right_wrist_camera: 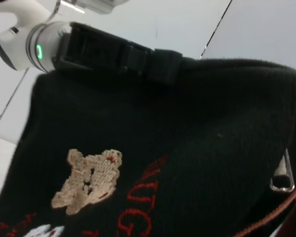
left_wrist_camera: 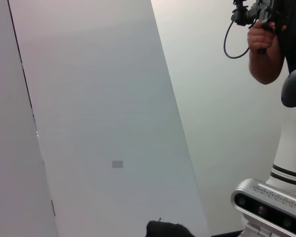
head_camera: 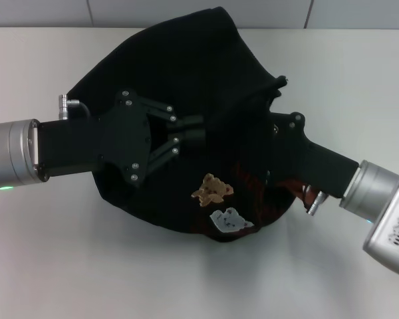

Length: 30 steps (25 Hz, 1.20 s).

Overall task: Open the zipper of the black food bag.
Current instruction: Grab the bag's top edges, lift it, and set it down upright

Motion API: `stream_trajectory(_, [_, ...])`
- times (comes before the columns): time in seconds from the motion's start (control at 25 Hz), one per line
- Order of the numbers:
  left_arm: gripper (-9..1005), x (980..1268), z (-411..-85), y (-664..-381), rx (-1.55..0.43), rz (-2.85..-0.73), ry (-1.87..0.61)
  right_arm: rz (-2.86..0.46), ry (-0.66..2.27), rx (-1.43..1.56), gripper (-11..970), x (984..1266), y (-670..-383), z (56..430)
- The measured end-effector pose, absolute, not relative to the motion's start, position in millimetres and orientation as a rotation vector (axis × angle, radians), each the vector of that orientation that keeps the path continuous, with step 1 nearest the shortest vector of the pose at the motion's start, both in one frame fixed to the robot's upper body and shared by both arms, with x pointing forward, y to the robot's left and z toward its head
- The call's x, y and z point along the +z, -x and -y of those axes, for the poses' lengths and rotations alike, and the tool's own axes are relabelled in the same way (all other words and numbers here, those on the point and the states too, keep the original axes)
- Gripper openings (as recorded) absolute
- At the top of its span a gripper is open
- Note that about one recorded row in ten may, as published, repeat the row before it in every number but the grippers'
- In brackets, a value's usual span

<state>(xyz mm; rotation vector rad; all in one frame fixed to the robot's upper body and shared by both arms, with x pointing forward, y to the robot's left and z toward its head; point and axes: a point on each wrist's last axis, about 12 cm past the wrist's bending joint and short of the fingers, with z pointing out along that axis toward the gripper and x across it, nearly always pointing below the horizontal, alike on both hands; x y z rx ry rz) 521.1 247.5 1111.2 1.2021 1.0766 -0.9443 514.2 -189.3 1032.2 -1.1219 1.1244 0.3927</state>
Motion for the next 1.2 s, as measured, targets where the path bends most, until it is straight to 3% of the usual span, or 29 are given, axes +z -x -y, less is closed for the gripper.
stream_trajectory(1.2, [73, 1108, -246, -518, -0.957, -1.080, -1.209, -1.058, 1.205, 0.106, 316, 1027, -523, 166])
